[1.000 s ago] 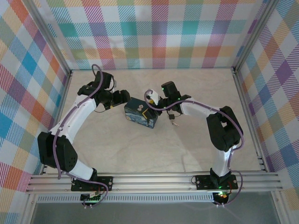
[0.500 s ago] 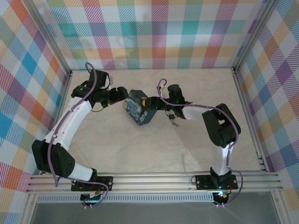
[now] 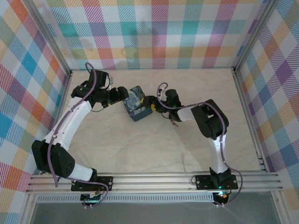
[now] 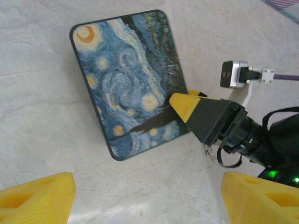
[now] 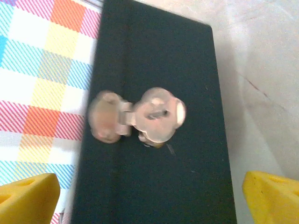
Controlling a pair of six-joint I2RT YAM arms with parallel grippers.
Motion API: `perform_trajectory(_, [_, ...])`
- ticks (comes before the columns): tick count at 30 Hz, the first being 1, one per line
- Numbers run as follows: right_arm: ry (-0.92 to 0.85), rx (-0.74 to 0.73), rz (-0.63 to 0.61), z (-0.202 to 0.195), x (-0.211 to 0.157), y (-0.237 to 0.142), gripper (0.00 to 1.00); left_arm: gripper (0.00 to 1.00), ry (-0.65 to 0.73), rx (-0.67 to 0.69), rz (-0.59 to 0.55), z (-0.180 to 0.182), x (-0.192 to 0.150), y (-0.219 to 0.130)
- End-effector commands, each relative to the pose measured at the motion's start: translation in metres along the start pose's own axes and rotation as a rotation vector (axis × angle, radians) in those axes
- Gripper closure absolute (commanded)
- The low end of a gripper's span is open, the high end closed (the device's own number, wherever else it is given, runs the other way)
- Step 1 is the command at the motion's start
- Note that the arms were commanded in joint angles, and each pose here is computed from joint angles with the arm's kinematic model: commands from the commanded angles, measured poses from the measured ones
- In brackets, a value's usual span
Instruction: Unlock the padlock with the key
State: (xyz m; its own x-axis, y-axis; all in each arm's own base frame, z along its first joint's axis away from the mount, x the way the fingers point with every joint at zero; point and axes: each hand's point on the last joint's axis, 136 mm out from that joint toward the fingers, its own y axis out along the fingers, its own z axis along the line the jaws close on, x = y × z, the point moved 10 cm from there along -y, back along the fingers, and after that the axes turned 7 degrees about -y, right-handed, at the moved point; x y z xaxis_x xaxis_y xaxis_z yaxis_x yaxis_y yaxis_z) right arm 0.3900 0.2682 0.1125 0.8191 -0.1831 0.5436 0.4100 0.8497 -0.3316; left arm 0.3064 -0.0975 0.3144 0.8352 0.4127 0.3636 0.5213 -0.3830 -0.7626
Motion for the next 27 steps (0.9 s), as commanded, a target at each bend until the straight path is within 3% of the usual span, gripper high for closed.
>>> perform_trajectory(1, [-0.078, -0.071, 0.092, -0.011, -0.005, 0.000, 0.00, 0.18, 0.009, -0.010, -0.054, -0.004, 0.004, -0.022])
perform_trajectory(7, [-0.320, -0.207, 0.117, 0.018, 0.009, -0.036, 0.00, 0.17, 0.069, 0.101, -0.104, 0.013, 0.002, -0.014])
perform_trajectory(8, [-0.361, -0.244, 0.096, 0.023, 0.011, -0.046, 0.00, 0.14, 0.080, 0.115, -0.113, 0.019, 0.000, -0.006])
perform_trajectory(9, [-0.393, -0.281, 0.077, 0.028, 0.014, -0.057, 0.00, 0.01, 0.079, 0.123, -0.124, 0.025, 0.000, 0.000])
perform_trajectory(13, [-0.505, -0.432, -0.006, 0.044, 0.023, -0.107, 0.00, 0.00, 0.067, 0.211, -0.253, 0.050, -0.002, 0.016])
perform_trajectory(19, [-0.513, -0.757, -0.072, 0.015, 0.023, -0.200, 0.00, 0.00, 0.237, 0.302, -0.638, 0.096, -0.020, 0.031])
perform_trajectory(24, [-0.494, -0.879, -0.102, -0.016, -0.007, -0.245, 0.00, 0.01, 0.274, 0.470, -0.654, 0.130, -0.024, 0.068])
perform_trajectory(27, [-0.563, -0.886, -0.173, -0.029, -0.027, -0.254, 0.00, 0.04, 0.326, 0.453, -0.682, 0.141, -0.030, 0.090])
